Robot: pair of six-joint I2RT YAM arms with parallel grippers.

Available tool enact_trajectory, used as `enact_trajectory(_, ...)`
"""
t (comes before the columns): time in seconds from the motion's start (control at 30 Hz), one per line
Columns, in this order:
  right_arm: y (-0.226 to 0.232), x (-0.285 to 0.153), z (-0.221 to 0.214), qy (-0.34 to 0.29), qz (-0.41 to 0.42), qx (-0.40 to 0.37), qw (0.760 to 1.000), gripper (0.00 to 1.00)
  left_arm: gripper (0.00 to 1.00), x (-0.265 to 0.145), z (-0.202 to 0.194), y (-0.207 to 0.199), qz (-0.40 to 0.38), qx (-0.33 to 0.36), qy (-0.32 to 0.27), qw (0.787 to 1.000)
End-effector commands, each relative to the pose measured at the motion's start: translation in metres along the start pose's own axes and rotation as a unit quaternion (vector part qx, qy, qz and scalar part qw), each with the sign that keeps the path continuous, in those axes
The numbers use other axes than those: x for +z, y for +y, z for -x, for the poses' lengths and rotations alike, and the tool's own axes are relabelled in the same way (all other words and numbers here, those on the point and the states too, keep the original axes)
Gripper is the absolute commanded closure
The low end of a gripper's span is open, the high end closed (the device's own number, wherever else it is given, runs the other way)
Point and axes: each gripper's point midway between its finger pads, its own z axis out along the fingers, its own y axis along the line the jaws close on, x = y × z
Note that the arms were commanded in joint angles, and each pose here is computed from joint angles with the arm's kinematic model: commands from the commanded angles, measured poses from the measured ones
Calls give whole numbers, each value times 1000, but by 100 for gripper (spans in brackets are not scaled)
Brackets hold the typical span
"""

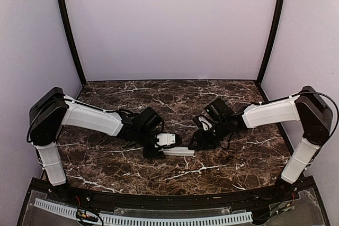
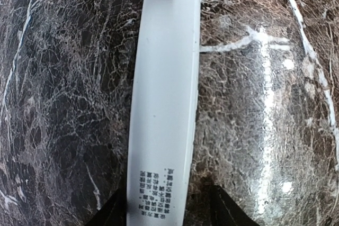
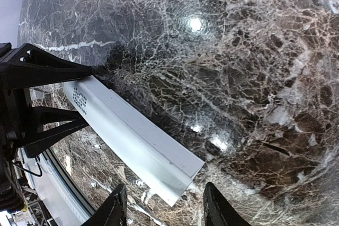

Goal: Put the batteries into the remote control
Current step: Press the battery cover onto the remote control.

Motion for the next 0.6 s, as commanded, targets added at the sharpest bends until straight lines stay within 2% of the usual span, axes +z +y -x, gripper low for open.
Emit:
enact_trajectory(0.0, 0, 4, 0, -1, 24, 8, 1000, 53, 50, 7, -8, -1, -3, 5, 19, 1000)
enact_trajectory(0.33, -13, 12, -8, 9, 29, 21, 999, 52, 66, 9, -9, -5, -13, 3, 24, 1000)
enact_trajectory(0.57, -16, 11, -7, 5, 42, 24, 999, 49, 88, 9, -11, -6, -17, 3, 30, 999)
